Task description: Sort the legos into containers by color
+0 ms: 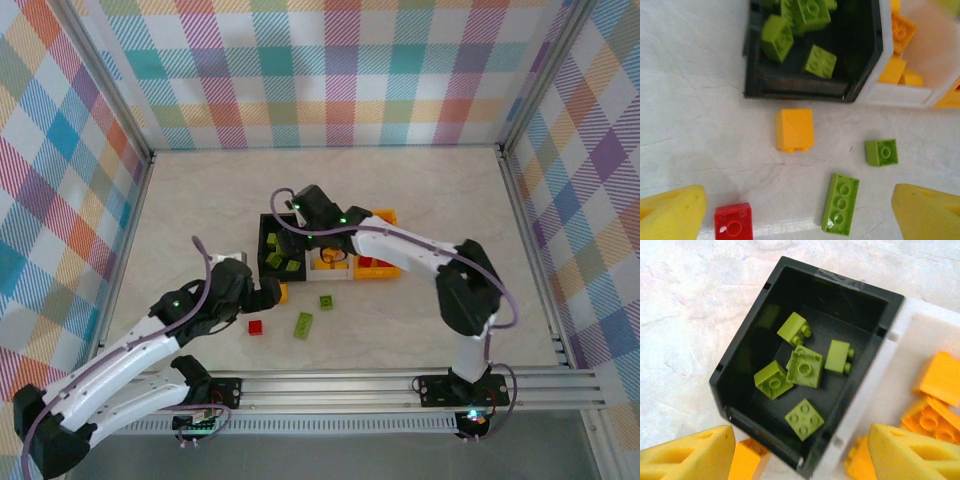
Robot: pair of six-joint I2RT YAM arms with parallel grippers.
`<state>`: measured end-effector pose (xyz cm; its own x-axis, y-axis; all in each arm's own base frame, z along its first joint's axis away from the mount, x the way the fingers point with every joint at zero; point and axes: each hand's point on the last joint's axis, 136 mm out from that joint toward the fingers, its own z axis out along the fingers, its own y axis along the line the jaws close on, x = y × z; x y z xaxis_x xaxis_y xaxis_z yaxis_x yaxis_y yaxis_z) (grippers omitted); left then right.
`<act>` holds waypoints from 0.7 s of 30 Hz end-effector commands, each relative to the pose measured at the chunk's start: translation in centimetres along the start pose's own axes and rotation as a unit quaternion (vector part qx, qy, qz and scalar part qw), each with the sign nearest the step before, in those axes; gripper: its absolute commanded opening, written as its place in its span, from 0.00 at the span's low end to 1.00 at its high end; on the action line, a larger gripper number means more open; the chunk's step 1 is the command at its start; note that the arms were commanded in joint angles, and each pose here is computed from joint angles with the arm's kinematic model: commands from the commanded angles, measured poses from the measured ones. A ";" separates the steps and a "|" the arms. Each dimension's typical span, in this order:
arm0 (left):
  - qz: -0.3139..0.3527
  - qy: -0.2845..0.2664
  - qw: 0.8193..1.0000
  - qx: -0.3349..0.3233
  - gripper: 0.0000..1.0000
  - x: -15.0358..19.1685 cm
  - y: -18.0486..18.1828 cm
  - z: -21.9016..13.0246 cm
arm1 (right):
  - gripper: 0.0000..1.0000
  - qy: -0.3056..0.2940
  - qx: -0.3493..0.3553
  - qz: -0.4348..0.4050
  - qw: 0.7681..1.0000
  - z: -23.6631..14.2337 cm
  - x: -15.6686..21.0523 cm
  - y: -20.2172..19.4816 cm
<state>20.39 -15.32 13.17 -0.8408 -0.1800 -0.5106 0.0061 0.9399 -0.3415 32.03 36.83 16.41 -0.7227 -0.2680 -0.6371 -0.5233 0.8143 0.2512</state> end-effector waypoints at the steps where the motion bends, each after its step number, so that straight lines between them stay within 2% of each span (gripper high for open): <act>1: 0.039 0.043 0.998 0.032 0.90 1.6 -2.8 1.4 | 0.71 -0.032 0.003 0.047 0.998 -2.2 0.7 -1.7; 3: 0.072 0.062 0.995 0.018 0.86 3.1 -3.7 2.5 | 0.72 -0.031 0.007 0.062 0.998 -3.1 2.4 -2.8; 6: 0.118 0.085 0.989 -0.008 0.85 5.4 -4.6 4.0 | 0.72 -0.031 0.015 0.076 0.997 -4.2 4.5 -4.1; 12: 0.190 0.120 0.973 -0.053 0.80 9.0 -5.8 7.0 | 0.72 -0.034 0.022 0.098 0.994 -5.6 6.9 -5.7; 21: 0.228 0.125 0.959 -0.111 0.62 9.9 -5.1 9.5 | 0.73 -0.049 0.020 0.103 0.993 -7.1 7.3 -6.5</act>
<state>16.52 -24.54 2.25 -0.8979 0.2950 -0.3267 0.3066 0.9517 0.0168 26.61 26.24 14.36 -0.7818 -0.0833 -0.6179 -0.3572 0.8721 0.3344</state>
